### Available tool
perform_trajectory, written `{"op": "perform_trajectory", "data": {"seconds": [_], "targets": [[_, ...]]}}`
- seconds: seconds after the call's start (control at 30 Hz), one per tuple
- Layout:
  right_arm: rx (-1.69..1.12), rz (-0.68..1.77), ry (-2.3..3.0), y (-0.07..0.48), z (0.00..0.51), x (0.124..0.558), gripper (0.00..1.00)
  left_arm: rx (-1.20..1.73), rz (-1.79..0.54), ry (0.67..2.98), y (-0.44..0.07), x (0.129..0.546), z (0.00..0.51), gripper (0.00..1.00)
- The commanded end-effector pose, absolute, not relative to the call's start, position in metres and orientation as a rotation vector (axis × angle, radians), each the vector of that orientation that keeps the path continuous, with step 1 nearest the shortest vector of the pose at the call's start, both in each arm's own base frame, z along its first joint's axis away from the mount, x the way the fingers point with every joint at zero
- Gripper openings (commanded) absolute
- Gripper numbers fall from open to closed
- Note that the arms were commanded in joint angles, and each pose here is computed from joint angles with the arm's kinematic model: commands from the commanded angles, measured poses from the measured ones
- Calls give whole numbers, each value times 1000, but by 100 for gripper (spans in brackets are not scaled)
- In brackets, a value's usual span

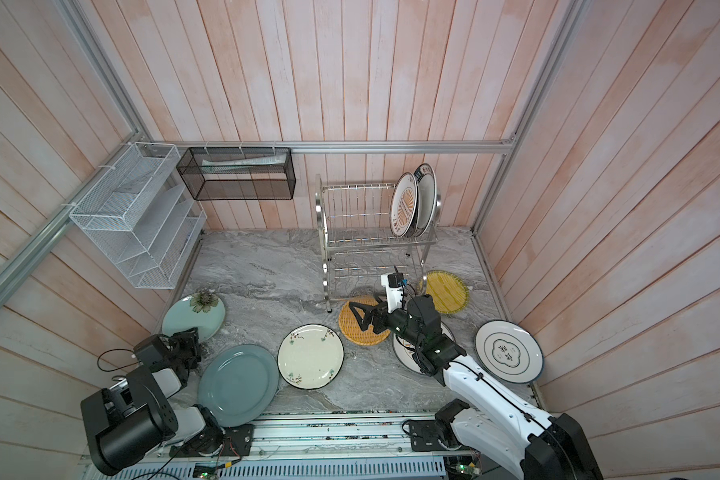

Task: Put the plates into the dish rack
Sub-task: 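Tilt the flower plate upright with the left gripper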

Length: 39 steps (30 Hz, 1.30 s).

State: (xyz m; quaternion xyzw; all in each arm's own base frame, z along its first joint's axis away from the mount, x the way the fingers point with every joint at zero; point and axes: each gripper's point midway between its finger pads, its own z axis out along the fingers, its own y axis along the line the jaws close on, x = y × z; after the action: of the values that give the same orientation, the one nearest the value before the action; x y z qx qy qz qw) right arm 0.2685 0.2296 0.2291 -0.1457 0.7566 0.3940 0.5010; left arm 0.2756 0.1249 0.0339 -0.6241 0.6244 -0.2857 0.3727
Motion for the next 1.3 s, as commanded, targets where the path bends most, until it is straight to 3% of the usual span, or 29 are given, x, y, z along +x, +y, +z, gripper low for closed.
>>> {"op": "perform_trajectory", "data": {"seconds": [0.0,0.23,0.53,1.27], "targets": [[-354,938,1810,228,233,267,98,-1753,-711,1655,112,253,0,43],[-353,935,1811,228,233,267,98,-1741,-715,1650,113,254,2,19],[-359,931,1815,229,231,267,98,-1662,-748,1653,112,262,19,3],[-376,906,1850,236,219,271,98,-1293,-932,1715,88,294,70,0]]}}
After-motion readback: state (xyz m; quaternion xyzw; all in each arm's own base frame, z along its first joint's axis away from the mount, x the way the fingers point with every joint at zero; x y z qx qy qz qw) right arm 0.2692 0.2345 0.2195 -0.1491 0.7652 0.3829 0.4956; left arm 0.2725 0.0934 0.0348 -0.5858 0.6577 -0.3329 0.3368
